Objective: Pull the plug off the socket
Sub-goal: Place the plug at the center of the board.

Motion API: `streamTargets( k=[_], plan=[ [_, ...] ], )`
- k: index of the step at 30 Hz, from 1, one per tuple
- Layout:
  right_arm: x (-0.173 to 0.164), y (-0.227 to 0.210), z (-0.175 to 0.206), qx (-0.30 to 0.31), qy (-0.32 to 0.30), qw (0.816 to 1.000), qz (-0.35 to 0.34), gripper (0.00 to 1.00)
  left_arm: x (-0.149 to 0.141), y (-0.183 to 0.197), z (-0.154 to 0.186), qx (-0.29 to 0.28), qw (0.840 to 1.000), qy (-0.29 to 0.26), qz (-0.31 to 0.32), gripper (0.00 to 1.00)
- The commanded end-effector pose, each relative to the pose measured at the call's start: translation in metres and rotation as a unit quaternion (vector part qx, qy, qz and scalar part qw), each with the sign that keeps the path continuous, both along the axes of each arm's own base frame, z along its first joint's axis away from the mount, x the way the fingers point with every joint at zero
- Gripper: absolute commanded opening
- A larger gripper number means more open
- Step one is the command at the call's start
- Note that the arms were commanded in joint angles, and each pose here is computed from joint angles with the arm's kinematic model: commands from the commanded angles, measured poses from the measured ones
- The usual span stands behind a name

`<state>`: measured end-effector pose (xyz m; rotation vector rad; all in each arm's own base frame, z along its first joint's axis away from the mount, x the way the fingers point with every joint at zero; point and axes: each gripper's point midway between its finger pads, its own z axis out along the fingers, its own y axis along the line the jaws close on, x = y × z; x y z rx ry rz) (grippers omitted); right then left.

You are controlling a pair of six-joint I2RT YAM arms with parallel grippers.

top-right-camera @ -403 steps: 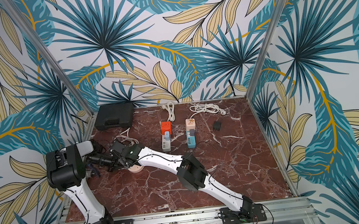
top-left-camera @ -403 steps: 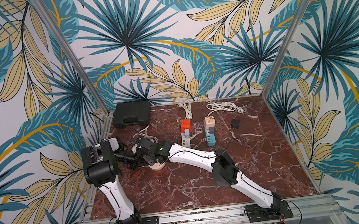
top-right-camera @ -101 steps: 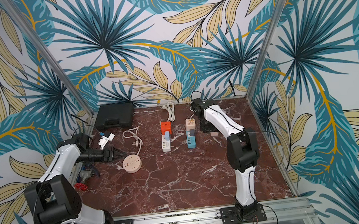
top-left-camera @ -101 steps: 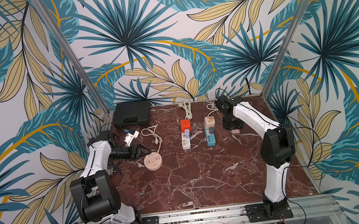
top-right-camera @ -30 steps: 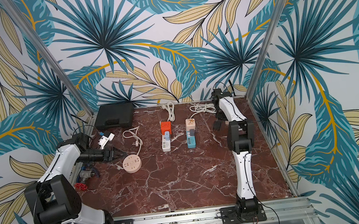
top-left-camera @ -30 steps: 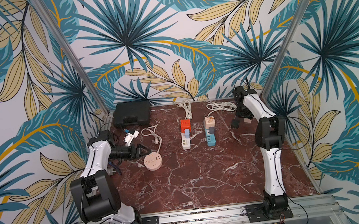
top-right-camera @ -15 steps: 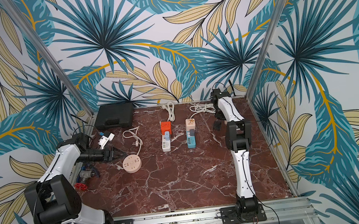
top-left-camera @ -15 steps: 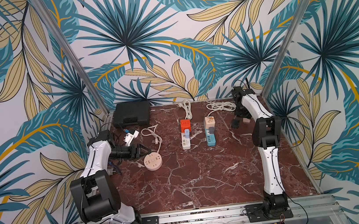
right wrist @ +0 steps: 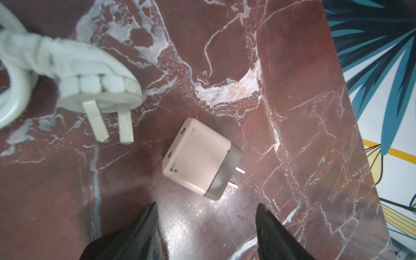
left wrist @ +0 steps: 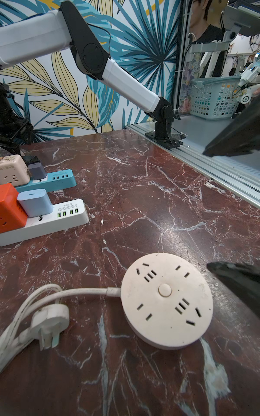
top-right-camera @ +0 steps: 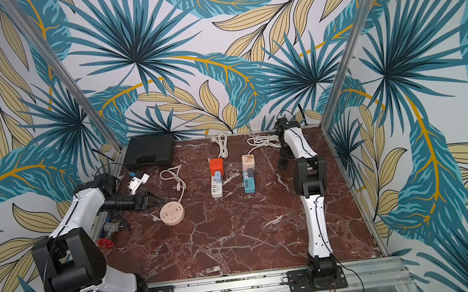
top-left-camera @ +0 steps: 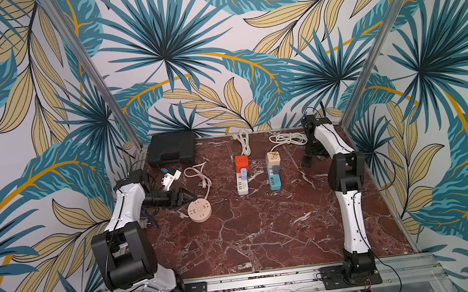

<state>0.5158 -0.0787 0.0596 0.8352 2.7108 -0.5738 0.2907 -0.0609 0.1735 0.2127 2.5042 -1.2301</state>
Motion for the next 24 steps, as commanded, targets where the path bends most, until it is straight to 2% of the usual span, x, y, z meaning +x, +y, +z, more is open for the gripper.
streamTargets(
  k=[1, 8, 15, 18, 22, 23, 24],
  plan=[
    [-0.005, 0.011, 0.036, 0.025, -0.037, 0.999, -0.002, 0.72, -0.005, -0.001, 0.0, -0.004, 1.0, -0.004, 0.0, 0.76],
    [-0.027, 0.05, 0.088, 0.046, -0.097, 0.993, 0.04, 0.73, -0.005, -0.001, 0.001, 0.002, 1.0, -0.011, 0.002, 0.76],
    [-0.06, 0.138, 0.133, 0.069, -0.137, 0.977, 0.148, 0.74, -0.002, 0.004, 0.002, 0.024, 0.999, -0.025, 0.013, 0.76],
    [-0.075, 0.187, 0.138, 0.093, -0.15, 0.962, 0.207, 0.74, -0.001, 0.008, 0.001, 0.043, 0.998, -0.032, 0.024, 0.75],
    [-0.094, 0.255, 0.125, 0.143, -0.154, 0.938, 0.277, 0.75, 0.003, 0.021, -0.001, 0.085, 0.994, -0.046, 0.054, 0.78],
    [-0.1, 0.272, 0.12, 0.15, -0.148, 0.932, 0.295, 0.75, 0.004, 0.025, -0.001, 0.098, 0.992, -0.051, 0.064, 0.81],
    [-0.104, 0.284, 0.116, 0.15, -0.143, 0.929, 0.307, 0.75, 0.006, 0.029, 0.0, 0.109, 0.99, -0.057, 0.073, 0.91]
  ],
)
